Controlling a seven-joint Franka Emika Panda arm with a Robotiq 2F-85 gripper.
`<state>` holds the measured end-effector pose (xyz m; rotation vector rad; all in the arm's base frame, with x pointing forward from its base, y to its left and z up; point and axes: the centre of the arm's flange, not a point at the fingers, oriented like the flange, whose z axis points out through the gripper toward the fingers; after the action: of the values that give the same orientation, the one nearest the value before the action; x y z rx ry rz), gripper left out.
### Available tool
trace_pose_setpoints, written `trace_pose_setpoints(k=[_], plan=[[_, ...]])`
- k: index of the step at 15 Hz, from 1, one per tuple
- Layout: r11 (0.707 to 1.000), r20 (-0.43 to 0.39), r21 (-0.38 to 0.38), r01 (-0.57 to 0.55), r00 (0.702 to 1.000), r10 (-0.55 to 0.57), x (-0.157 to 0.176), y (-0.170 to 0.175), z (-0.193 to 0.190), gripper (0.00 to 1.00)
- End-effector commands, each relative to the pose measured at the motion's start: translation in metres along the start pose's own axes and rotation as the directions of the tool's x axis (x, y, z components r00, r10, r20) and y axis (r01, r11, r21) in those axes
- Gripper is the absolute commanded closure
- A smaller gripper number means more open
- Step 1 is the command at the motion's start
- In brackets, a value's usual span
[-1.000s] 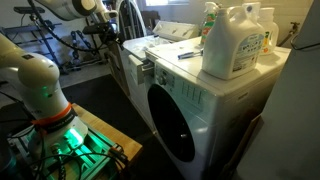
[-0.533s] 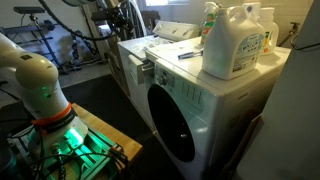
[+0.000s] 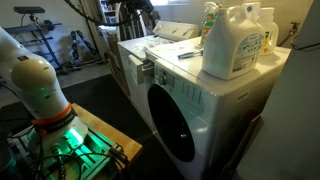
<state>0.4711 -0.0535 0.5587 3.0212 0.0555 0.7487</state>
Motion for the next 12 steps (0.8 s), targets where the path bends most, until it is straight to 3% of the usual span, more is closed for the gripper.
trace_pose_setpoints(k=[1,6,7,12], plan=[[0.996,-0.014,0.007,-0.094,0.995,0.095,0.035,0.036,0.019,0.0],[0.981,-0.064,0.033,-0.19,0.979,0.192,0.073,0.067,0.068,0.0],[0.982,-0.078,0.002,-0.188,0.979,0.188,0.081,0.073,0.08,0.0],[0.986,-0.041,0.004,-0.167,0.985,0.167,0.117,0.087,0.134,0.0]])
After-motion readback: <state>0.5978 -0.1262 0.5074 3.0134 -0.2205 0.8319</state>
